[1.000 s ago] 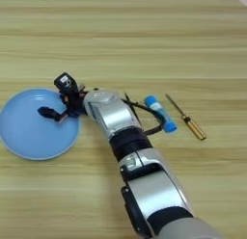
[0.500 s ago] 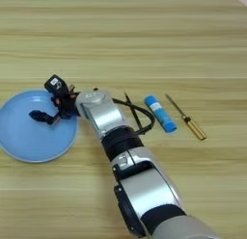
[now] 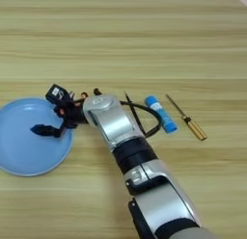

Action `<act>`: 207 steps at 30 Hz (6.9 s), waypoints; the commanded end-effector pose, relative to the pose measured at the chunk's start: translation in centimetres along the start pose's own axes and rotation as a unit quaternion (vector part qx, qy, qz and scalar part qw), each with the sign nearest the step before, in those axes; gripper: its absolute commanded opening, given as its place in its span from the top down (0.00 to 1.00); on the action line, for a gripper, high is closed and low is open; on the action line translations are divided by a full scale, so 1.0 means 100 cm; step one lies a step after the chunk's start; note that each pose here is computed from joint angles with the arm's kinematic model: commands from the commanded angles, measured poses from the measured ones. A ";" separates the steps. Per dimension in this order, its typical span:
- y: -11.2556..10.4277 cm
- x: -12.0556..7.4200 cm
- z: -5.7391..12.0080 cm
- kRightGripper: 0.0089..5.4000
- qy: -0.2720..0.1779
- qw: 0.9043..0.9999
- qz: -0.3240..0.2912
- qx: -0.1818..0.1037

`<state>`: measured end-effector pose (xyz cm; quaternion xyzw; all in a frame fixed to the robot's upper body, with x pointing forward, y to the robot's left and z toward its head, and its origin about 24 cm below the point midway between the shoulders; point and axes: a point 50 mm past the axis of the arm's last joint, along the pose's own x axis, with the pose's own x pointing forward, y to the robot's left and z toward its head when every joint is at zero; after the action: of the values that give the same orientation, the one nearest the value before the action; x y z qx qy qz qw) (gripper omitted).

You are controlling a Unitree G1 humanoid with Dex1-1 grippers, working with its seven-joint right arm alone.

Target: Move the objects on the table

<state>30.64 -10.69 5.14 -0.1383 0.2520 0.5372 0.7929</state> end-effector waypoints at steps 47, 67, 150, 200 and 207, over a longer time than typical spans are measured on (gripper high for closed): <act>-0.040 -0.124 0.008 0.01 -0.123 0.948 -0.293 0.020; -0.059 -0.091 -0.035 0.01 -0.069 0.941 -0.314 0.102; 0.043 -0.078 0.085 0.55 -0.242 0.938 -0.173 -0.179; 0.063 -0.012 0.039 0.57 -0.101 0.992 0.030 -0.070; 0.059 -0.006 0.038 0.57 -0.097 0.992 0.024 -0.071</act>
<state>24.50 -7.56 6.13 -0.1030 0.2076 0.5883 0.7747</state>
